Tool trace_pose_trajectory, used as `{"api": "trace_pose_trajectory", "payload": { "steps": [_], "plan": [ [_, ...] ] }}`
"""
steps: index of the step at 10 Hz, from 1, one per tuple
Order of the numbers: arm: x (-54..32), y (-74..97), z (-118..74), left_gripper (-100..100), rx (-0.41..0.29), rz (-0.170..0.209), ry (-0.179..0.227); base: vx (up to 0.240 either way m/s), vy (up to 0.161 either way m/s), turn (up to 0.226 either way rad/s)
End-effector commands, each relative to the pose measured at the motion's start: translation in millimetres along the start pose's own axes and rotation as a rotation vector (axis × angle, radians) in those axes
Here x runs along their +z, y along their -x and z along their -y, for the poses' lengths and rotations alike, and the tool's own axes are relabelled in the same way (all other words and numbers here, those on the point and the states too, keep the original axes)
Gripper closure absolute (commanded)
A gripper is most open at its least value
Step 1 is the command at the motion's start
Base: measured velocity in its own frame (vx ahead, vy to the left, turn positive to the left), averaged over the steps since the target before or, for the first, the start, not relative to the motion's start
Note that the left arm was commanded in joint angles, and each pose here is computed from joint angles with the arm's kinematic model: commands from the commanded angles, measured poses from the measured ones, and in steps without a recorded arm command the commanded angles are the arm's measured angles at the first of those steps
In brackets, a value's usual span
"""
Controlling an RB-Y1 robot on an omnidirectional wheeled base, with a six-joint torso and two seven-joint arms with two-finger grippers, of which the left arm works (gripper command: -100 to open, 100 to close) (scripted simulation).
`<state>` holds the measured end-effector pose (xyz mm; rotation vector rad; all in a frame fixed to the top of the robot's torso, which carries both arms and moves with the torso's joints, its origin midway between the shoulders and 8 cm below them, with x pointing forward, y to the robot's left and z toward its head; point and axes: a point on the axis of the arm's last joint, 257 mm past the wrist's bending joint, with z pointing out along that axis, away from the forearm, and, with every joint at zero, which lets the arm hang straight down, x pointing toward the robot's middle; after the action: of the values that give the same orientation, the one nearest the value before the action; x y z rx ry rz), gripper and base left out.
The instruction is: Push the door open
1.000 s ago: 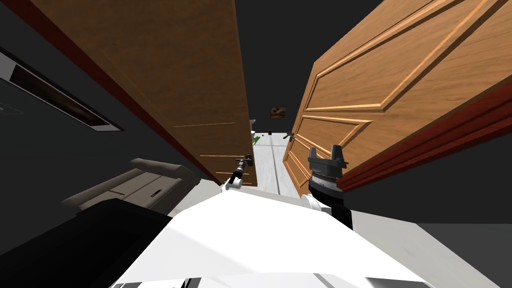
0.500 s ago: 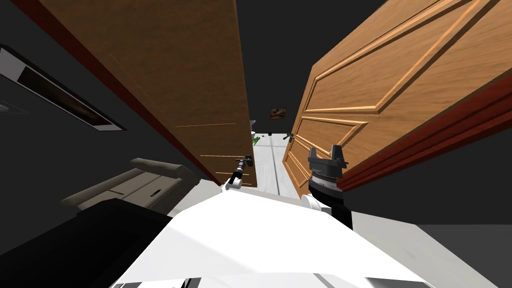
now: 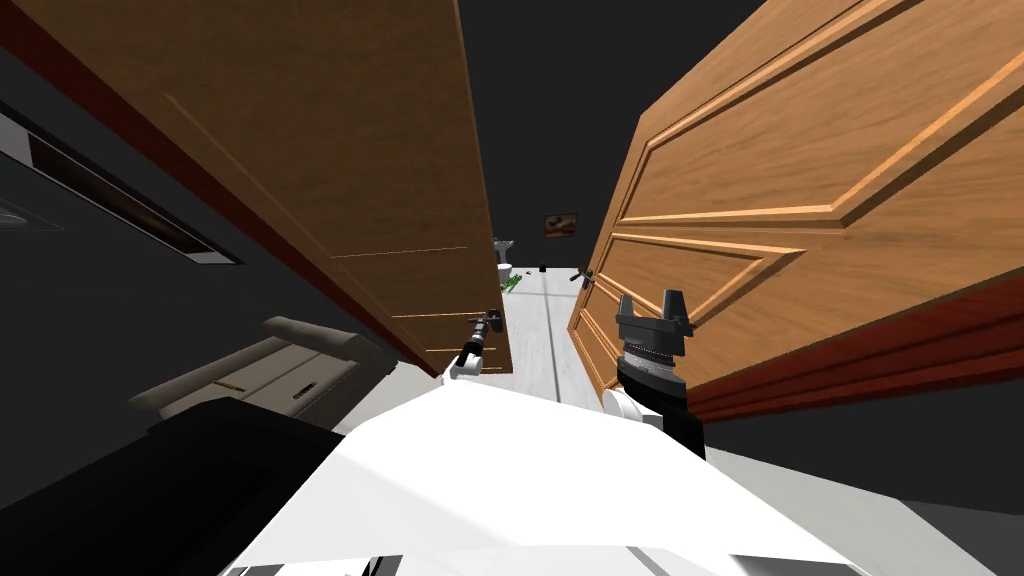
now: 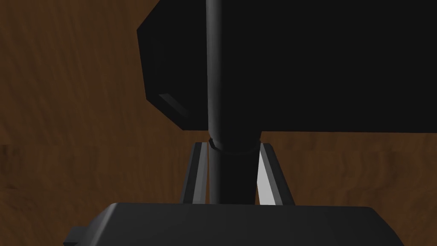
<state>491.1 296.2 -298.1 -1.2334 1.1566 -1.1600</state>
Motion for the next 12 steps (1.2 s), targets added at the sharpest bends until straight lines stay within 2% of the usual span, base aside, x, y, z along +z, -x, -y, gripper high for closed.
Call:
{"api": "trace_pose_trajectory", "payload": {
  "steps": [1,6,12],
  "plan": [
    [3.7,17.0,4.9,100,0.007,0.028,-0.009,0.189,-0.076,0.076],
    [8.6,56.5,5.7,100,0.011,0.108,-0.006,0.189,-0.077,0.092],
    [10.1,89.7,6.1,100,0.011,0.176,-0.003,0.133,-0.062,0.065]
  ]
}}
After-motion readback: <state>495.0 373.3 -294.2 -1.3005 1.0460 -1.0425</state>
